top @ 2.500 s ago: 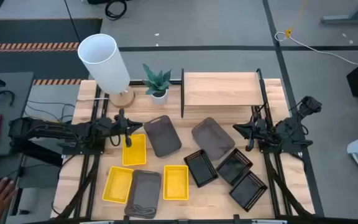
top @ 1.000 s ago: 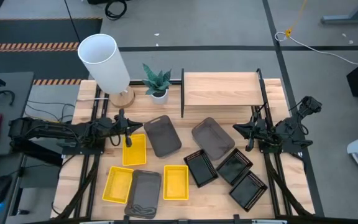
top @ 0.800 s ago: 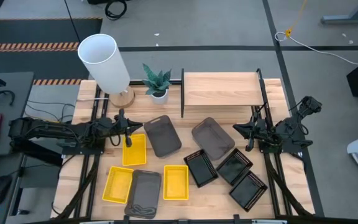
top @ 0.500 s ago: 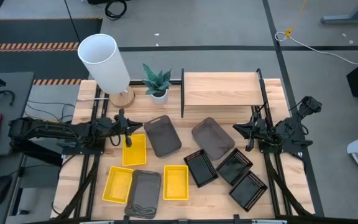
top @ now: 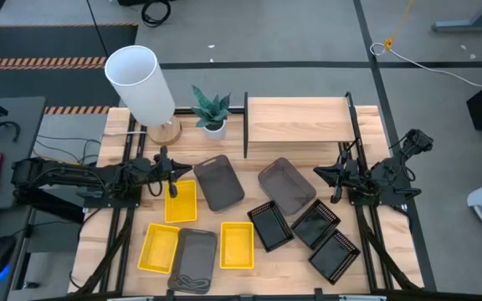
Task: Stack baskets on shelf by color
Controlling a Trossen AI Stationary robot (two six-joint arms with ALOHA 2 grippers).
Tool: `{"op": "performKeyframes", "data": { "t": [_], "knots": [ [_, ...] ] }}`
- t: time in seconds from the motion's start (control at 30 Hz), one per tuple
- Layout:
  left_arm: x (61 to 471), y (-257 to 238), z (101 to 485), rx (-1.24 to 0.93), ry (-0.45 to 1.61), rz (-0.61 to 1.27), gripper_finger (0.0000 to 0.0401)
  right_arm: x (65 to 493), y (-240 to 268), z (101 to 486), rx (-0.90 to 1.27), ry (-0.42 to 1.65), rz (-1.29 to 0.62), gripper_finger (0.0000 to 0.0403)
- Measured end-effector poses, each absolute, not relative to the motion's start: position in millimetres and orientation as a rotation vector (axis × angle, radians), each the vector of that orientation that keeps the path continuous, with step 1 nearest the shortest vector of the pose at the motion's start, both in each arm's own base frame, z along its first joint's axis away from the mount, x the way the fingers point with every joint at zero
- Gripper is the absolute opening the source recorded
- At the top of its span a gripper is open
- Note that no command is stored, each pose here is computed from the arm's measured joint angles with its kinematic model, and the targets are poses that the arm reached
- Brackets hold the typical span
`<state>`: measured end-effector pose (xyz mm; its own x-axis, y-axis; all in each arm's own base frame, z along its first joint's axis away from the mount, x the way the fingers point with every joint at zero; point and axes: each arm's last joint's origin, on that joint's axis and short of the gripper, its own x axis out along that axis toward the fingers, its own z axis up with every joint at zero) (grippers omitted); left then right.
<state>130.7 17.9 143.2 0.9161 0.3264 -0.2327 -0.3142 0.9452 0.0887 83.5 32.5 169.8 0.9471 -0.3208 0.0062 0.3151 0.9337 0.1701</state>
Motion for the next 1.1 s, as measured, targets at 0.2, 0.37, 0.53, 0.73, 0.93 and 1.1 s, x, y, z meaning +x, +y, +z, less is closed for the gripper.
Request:
{"op": "performKeyframes", "data": {
  "t": [0.2,0.37,0.53,0.73,0.93,1.1],
  "knots": [
    [130.7,17.9,143.2,0.050,0.248,0.330,0.0026,83.5,32.5,169.7,0.168,-0.034,-0.325,0.0019],
    [130.7,17.9,143.2,0.050,0.248,0.330,0.0032,83.5,32.5,169.8,0.168,-0.034,-0.325,0.0019],
    [130.7,17.9,143.2,0.050,0.248,0.330,0.0035,83.5,32.5,169.7,0.168,-0.034,-0.325,0.0019],
    [130.7,17.9,143.2,0.050,0.248,0.330,0.0028,83.5,32.5,169.8,0.168,-0.034,-0.325,0.0019],
    [130.7,17.9,143.2,0.050,0.248,0.330,0.0027,83.5,32.5,169.9,0.169,-0.034,-0.325,0.0019],
    [130.7,17.9,143.2,0.050,0.248,0.330,0.0034,83.5,32.5,169.8,0.168,-0.034,-0.325,0.0019]
  ]
}}
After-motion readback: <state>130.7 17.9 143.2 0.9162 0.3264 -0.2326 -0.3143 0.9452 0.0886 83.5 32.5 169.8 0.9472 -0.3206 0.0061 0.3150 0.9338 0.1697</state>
